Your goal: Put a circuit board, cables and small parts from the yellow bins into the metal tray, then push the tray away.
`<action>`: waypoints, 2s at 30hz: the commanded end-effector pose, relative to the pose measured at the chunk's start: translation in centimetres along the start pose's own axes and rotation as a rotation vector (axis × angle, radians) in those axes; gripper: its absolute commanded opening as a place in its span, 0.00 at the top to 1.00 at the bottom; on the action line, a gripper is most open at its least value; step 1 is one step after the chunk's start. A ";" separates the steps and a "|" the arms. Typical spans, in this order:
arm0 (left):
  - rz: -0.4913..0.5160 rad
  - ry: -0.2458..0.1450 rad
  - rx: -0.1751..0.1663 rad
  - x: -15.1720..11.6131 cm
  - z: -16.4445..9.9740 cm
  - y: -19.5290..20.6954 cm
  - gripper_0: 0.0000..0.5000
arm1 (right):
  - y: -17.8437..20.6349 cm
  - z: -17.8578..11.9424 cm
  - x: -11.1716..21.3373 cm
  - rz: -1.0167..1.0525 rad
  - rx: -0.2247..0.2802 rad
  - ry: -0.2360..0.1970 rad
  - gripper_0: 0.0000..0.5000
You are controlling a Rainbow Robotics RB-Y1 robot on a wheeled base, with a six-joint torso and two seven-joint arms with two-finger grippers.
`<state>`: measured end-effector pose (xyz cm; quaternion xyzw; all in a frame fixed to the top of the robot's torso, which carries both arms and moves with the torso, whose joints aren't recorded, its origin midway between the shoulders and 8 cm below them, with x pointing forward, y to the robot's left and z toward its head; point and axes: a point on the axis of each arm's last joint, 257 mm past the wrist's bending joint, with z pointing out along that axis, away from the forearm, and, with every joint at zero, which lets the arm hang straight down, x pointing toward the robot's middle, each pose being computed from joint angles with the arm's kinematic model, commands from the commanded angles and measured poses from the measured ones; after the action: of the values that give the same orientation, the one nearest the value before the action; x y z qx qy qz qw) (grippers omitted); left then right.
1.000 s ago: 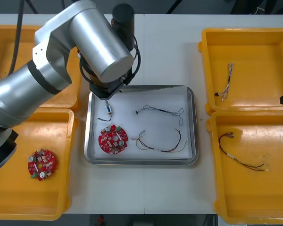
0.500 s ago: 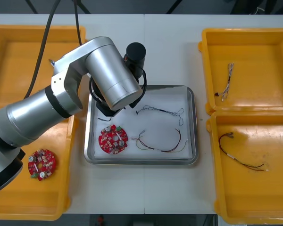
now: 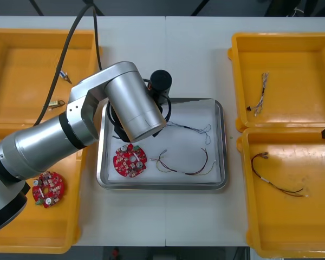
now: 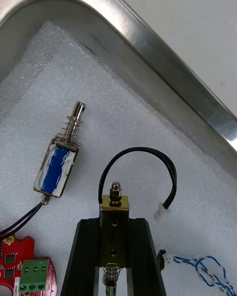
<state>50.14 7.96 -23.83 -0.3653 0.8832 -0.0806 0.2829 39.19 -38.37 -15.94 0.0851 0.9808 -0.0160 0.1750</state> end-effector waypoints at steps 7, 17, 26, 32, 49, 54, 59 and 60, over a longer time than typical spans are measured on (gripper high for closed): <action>-0.026 0.008 0.035 2.7 0.0 -1.0 0.66 | 0.8 -0.8 1.5 -0.016 0.008 -0.049 0.00; -0.023 -0.016 0.051 1.8 -0.3 -1.5 0.13 | 1.6 -1.1 1.4 -0.034 -0.004 -0.065 0.00; 0.025 0.017 0.024 -1.8 -5.7 -0.9 0.10 | 1.9 -1.4 1.0 -0.046 -0.012 -0.075 0.00; 0.042 0.071 0.025 -6.1 -12.5 0.9 0.00 | 3.1 -2.1 0.6 -0.068 -0.046 -0.081 0.00; 0.346 0.104 -0.050 -17.3 -19.1 10.5 0.00 | 10.1 -4.0 0.4 -0.265 -0.169 -0.065 0.00; 0.441 0.130 -0.056 -20.3 -18.9 13.1 0.00 | 13.1 -4.3 0.5 -0.377 -0.182 -0.060 0.00; 0.527 0.136 -0.088 -22.3 -18.2 16.9 0.00 | 16.9 -4.7 1.1 -0.492 -0.221 -0.058 0.00; 0.534 0.136 -0.093 -22.4 -18.1 17.4 0.00 | 17.3 -4.7 1.2 -0.506 -0.223 -0.057 0.00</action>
<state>43.07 31.06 -5.73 -0.1136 0.9715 -0.0105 0.2076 39.41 -24.18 -13.18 -0.1289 0.9731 0.0374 0.1874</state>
